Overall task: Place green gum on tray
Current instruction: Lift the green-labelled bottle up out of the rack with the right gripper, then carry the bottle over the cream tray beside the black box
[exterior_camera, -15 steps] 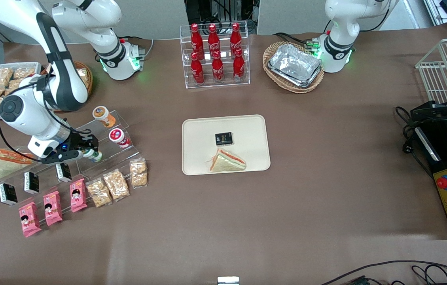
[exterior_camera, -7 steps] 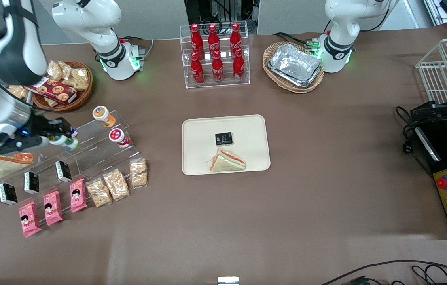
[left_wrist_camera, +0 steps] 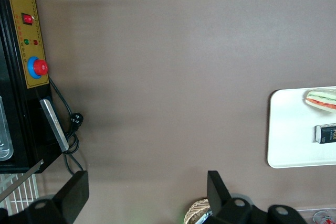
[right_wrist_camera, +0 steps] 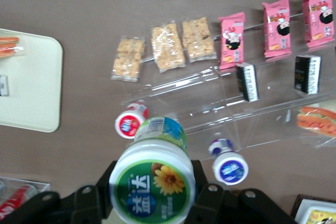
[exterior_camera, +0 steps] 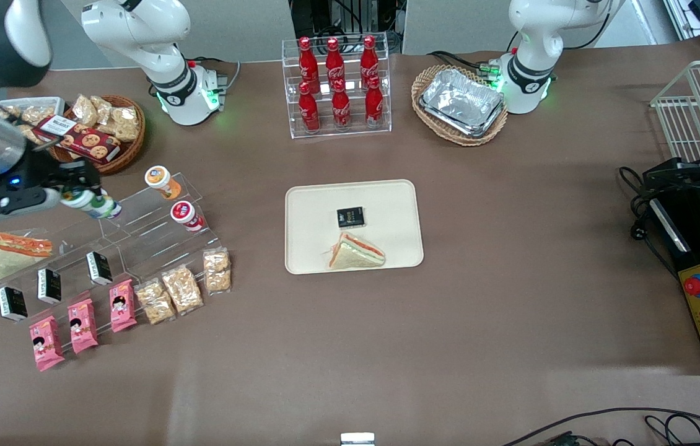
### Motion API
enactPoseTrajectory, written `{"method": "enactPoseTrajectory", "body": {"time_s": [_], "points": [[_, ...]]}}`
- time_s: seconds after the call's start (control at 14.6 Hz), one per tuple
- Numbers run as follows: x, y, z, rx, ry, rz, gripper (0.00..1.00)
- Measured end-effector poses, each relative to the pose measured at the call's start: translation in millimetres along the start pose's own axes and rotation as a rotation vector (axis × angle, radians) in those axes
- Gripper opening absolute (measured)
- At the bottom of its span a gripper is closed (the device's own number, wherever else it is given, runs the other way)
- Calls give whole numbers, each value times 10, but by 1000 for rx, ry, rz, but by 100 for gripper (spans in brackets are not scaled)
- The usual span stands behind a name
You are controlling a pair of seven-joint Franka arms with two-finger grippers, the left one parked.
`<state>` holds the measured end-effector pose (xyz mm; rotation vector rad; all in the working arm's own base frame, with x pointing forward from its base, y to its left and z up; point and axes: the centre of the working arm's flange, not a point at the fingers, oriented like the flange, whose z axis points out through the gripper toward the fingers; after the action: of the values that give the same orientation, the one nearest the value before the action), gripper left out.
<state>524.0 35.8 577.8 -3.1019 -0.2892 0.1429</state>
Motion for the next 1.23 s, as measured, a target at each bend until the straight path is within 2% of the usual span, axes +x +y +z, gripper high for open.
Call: {"method": "enactPoseTrajectory", "body": {"time_s": [0.55, 0.89, 1.23], "points": [[-7, -1830, 144, -51, -21, 162, 58], [210, -2597, 707, -18, -11, 248, 58], [243, -3069, 1648, 11, -10, 273, 58]]}}
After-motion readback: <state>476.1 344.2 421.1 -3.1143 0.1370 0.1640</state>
